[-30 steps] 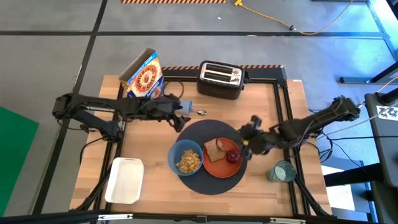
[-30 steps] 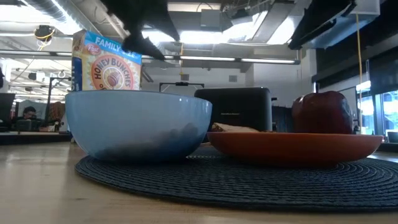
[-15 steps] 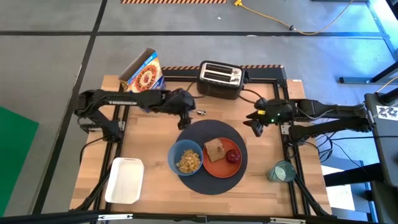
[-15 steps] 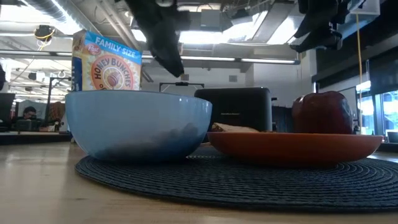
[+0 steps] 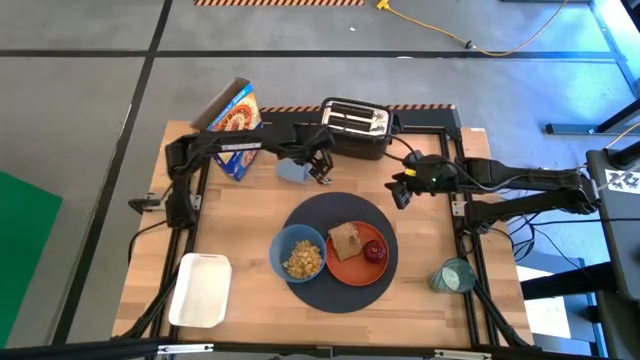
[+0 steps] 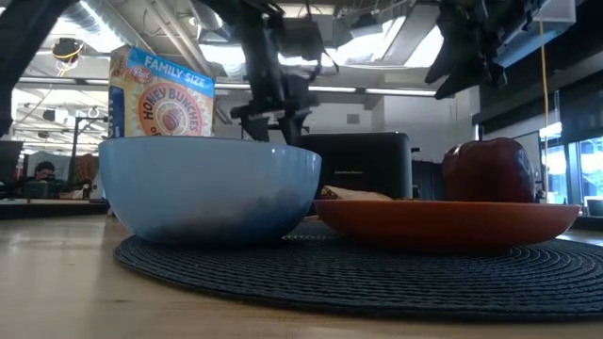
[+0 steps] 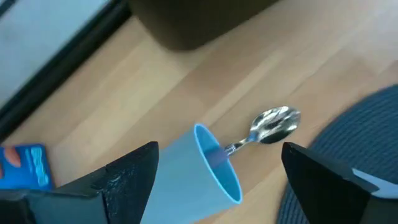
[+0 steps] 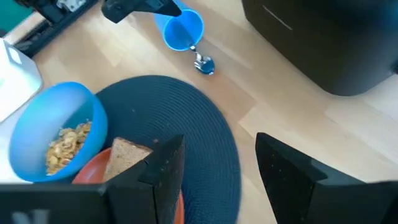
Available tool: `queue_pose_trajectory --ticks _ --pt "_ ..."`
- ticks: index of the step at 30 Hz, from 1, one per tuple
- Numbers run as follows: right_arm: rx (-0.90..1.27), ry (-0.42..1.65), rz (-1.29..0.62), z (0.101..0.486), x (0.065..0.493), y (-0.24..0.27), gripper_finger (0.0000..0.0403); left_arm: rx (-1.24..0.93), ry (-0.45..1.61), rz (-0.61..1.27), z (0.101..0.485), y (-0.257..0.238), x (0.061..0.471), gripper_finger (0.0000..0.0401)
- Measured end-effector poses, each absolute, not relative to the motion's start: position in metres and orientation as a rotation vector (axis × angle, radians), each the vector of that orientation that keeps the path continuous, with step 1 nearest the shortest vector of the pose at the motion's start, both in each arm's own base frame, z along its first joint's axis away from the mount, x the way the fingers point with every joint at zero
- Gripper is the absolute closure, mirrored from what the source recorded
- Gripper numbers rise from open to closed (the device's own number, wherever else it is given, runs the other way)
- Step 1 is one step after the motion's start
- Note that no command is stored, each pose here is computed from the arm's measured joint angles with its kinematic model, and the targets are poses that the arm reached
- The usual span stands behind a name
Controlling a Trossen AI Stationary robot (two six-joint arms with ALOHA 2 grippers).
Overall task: Arrange a breakfast setting
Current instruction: Adjust the blue cup
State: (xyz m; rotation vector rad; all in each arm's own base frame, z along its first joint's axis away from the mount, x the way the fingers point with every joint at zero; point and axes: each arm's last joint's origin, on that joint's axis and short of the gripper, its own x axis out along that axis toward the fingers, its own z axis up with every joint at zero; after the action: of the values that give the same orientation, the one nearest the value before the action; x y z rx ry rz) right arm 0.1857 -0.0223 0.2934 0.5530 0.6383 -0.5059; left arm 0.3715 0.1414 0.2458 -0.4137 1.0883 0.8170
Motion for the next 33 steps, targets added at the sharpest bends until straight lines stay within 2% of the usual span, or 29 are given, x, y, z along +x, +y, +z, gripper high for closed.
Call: queue_pose_trajectory --ticks 8,21,33 --pt "0.499 0.704 -0.519 0.289 0.181 -0.022 0.0215 -0.444 1.212 0.922 0.229 0.147 0.383 0.0088" --pt "0.452 0.721 -0.511 0.289 0.181 -0.022 0.0215 -0.435 1.199 1.082 0.219 0.148 0.383 0.0146" --pt "0.452 0.722 -0.509 0.289 0.181 -0.022 0.0215 -0.438 1.218 1.075 0.21 0.146 0.381 0.0151"
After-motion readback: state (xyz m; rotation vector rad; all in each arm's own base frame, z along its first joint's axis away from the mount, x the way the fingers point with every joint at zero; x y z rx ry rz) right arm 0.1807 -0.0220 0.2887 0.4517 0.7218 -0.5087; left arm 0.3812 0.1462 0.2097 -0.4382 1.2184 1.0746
